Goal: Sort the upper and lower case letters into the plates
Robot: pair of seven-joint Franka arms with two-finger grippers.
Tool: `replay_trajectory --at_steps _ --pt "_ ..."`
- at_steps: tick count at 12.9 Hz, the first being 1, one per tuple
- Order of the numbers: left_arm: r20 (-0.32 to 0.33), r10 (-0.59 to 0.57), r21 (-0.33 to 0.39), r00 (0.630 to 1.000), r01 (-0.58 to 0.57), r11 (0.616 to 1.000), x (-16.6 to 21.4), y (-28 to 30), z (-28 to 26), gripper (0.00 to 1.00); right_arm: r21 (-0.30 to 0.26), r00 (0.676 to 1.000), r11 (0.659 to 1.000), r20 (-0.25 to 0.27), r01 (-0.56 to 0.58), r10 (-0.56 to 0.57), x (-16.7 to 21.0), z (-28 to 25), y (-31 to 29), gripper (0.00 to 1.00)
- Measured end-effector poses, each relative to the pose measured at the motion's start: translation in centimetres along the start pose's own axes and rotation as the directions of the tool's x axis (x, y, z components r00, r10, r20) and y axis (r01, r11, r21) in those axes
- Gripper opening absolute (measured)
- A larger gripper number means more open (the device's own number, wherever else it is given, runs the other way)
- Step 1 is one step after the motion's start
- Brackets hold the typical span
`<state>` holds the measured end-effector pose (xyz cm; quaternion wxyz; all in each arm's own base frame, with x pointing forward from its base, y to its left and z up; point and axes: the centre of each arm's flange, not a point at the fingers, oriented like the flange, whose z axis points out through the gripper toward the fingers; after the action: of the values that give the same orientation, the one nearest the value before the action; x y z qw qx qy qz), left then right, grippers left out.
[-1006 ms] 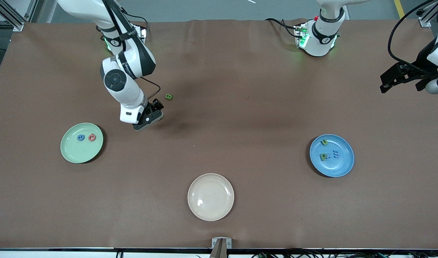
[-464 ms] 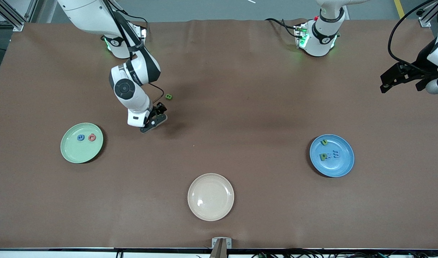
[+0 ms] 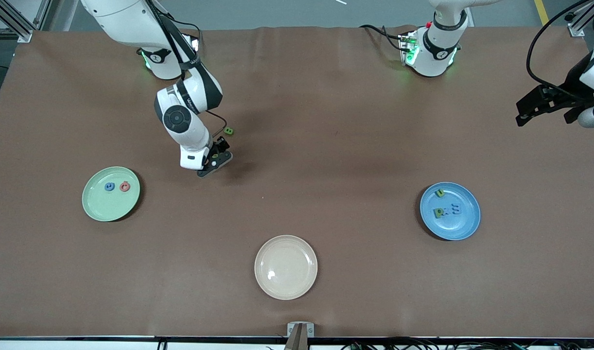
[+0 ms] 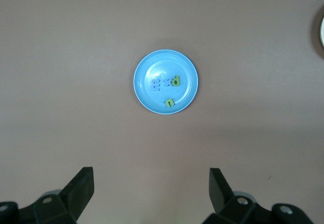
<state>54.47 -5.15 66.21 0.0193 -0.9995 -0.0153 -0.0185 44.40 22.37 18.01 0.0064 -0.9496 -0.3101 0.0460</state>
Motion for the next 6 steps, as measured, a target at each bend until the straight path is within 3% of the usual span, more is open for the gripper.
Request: replay_trajectory --at_steps 6 --pt "0.001 0.0 0.0 1.0 0.0 1.0 0.02 0.0 0.06 1.0 0.001 1.0 1.0 0.008 0.001 -0.001 -0.39 0.36 -0.14 0.7"
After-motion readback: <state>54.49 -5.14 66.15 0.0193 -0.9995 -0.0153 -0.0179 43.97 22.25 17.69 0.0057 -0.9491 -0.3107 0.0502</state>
